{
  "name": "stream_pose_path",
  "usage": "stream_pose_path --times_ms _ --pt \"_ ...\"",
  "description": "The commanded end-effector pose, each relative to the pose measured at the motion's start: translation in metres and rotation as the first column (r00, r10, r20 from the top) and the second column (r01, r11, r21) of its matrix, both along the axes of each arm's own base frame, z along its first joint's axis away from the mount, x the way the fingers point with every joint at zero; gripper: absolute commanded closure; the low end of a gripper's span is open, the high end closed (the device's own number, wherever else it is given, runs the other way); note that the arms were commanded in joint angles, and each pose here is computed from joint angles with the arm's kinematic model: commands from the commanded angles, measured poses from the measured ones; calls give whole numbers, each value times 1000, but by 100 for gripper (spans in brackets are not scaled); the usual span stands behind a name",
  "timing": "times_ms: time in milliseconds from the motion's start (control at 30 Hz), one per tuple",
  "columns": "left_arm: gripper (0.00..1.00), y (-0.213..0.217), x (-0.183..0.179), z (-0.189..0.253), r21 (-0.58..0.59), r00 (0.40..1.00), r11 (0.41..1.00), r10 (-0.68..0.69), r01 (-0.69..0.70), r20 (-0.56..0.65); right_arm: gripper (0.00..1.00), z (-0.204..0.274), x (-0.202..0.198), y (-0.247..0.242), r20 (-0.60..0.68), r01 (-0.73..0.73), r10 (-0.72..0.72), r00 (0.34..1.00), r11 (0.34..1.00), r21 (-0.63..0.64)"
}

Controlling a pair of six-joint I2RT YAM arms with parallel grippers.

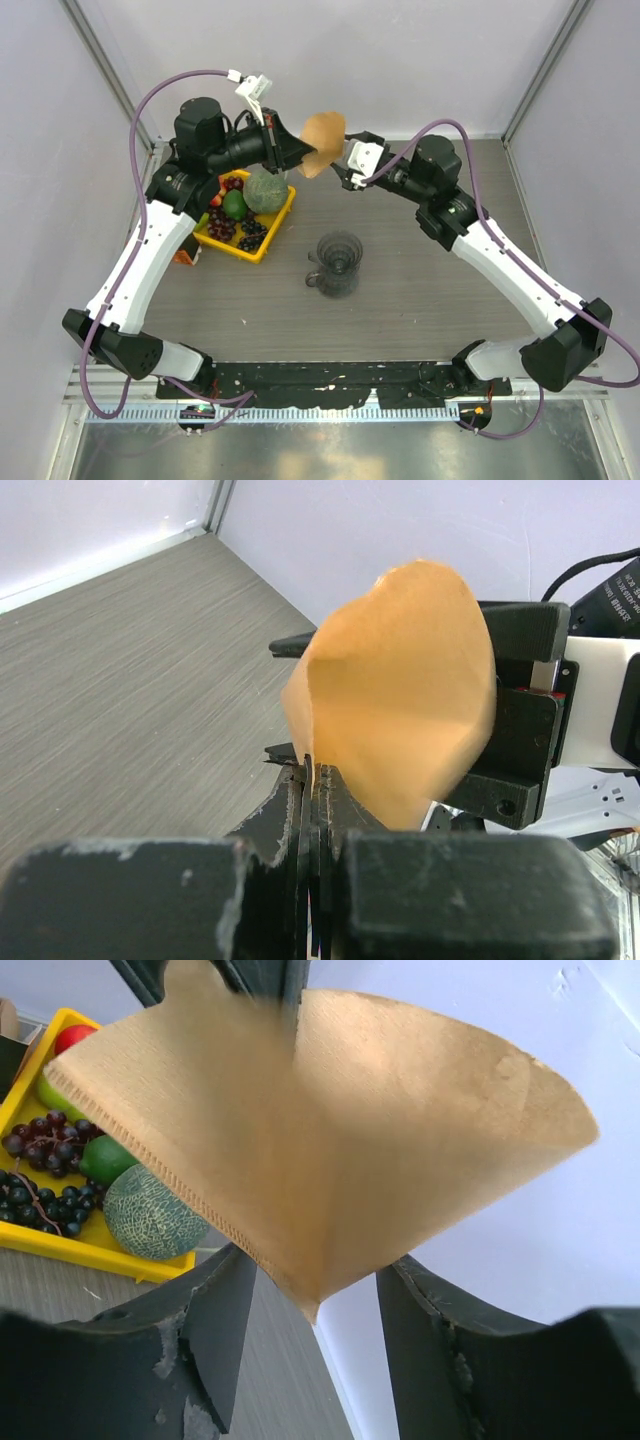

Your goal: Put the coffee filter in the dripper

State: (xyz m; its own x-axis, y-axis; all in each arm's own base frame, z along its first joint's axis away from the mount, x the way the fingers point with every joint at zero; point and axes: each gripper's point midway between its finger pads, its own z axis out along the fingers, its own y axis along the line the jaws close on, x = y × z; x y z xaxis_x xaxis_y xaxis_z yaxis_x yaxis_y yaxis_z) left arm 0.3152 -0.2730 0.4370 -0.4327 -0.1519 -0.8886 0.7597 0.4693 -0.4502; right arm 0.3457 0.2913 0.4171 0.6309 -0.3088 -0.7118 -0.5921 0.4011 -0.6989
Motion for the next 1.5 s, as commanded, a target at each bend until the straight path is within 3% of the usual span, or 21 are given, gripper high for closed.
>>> stream_pose_path --times_ms 0,133,233,433,633,767,900,1000,1200,1333,1467 --pt "100 4 -4 23 -35 999 999 8 -6 54 44 30 -20 -7 96 -30 26 995 999 35" --pt "100 6 -4 23 -39 998 999 12 -10 54 48 29 -22 -9 94 -32 28 995 999 36" --pt "100 6 -4 25 -47 998 999 5 -1 67 42 29 -25 -10 89 -45 41 995 998 38" --pt "100 6 -5 26 -31 996 999 -5 8 91 12 26 -22 -15 44 -31 29 999 998 59" --pt "100 13 1 5 153 999 988 -1 -5 40 6 17 -18 -43 -155 -26 36 987 997 68" --pt "100 12 -3 -23 286 999 957 -40 43 -17 4 7 -38 -53 -341 -79 110 934 991 105" --pt "100 13 -9 -41 343 996 935 -78 87 -41 11 0 -58 -57 -461 -125 187 868 979 162" --pt "100 9 -13 -46 351 992 928 -121 124 -29 28 -5 -62 -57 -484 -142 204 851 977 162" --pt "100 -3 -26 -55 388 977 897 -206 210 -53 51 0 -62 -45 -532 -200 299 792 951 236" --pt "100 -9 -34 -67 433 961 858 -241 275 -133 53 -10 -58 -44 -559 -197 279 780 959 204" --pt "100 -6 -43 -93 495 938 800 -243 338 -248 50 -22 -36 -77 -613 -42 145 777 983 180"
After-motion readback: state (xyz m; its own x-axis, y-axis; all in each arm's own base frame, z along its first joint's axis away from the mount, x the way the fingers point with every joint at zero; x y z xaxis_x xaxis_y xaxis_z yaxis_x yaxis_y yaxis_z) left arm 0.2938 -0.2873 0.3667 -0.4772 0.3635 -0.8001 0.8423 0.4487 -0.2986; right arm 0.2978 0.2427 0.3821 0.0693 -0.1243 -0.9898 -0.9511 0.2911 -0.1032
